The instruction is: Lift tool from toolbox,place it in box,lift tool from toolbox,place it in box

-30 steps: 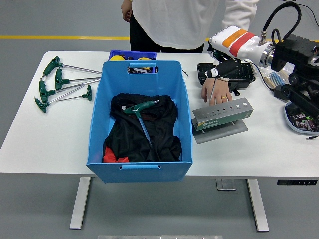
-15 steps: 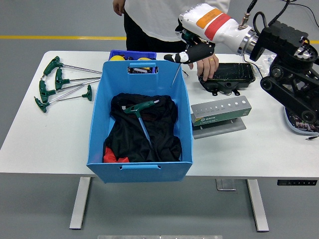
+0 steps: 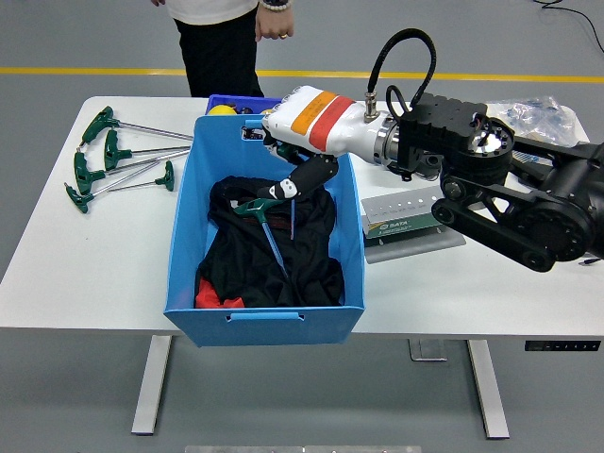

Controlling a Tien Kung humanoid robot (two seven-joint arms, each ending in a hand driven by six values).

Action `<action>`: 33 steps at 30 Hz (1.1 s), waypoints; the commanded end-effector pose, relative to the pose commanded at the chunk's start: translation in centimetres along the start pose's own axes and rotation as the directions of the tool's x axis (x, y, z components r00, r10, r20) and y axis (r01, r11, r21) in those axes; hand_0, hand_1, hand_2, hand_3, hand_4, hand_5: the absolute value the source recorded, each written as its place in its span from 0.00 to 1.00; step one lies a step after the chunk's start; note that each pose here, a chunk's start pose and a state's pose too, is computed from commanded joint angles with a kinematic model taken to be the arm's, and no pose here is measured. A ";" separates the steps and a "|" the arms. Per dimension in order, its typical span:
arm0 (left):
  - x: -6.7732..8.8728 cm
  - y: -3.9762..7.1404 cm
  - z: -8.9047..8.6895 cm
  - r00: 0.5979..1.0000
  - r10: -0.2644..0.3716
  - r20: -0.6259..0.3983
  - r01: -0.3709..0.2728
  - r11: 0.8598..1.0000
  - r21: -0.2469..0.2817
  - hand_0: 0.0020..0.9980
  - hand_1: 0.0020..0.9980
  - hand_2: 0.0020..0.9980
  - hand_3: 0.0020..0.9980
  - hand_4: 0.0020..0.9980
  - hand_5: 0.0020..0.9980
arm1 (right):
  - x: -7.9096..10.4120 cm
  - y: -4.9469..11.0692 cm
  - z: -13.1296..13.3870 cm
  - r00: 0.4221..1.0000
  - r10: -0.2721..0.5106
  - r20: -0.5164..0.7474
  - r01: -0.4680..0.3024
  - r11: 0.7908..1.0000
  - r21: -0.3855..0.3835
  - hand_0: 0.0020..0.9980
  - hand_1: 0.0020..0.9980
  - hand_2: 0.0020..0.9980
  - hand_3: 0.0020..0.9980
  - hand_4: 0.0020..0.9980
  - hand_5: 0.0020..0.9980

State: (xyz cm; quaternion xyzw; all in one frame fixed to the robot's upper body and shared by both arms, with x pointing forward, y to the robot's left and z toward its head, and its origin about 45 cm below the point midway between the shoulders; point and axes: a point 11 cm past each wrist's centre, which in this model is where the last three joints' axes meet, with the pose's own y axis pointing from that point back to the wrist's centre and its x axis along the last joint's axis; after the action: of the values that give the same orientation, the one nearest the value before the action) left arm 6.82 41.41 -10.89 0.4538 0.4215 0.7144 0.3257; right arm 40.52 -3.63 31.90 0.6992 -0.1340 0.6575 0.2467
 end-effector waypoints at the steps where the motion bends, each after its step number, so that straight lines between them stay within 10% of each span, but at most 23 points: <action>1: 0.0 0.0 0.0 1.000 0.000 0.000 0.000 1.000 0.000 0.75 0.71 0.78 0.77 0.73 0.61 | -0.4 -0.1 -0.2 1.000 -0.020 0.000 0.020 1.000 0.003 0.44 0.50 0.57 0.53 0.94 0.65; 5: 0.0 0.0 0.0 1.000 0.002 0.000 -0.002 1.000 -0.001 0.75 0.71 0.78 0.77 0.73 0.61 | -0.6 -0.3 -0.7 1.000 -0.016 0.020 0.016 1.000 0.017 0.44 0.50 0.57 0.53 0.94 0.65; 6: 0.0 0.0 0.0 1.000 0.003 0.000 -0.003 1.000 -0.001 0.75 0.71 0.78 0.77 0.73 0.60 | -0.6 -0.3 -0.7 1.000 -0.013 0.023 0.013 1.000 0.018 0.76 0.76 0.85 0.98 1.00 0.69; 19: 0.0 0.0 -0.1 1.000 0.003 0.001 -0.003 1.000 0.002 0.75 0.71 0.78 0.77 0.74 0.60 | 0.1 1.1 1.6 0.997 0.068 0.037 -0.066 0.997 -0.043 0.89 0.87 0.96 1.00 1.00 0.68; 33: -0.1 0.0 -0.4 1.000 0.001 0.003 -0.001 1.000 0.007 0.74 0.71 0.78 0.77 0.74 0.61 | -1.5 10.4 11.7 0.863 0.332 0.382 -0.201 0.917 -0.344 0.94 0.89 0.96 1.00 1.00 0.68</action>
State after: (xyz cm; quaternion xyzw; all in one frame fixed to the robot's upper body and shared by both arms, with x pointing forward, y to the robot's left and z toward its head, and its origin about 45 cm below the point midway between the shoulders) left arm 6.44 41.21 -11.01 0.4562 0.4232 0.7125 0.3242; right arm 44.99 -18.70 32.02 0.7574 -0.3773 0.4867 0.2172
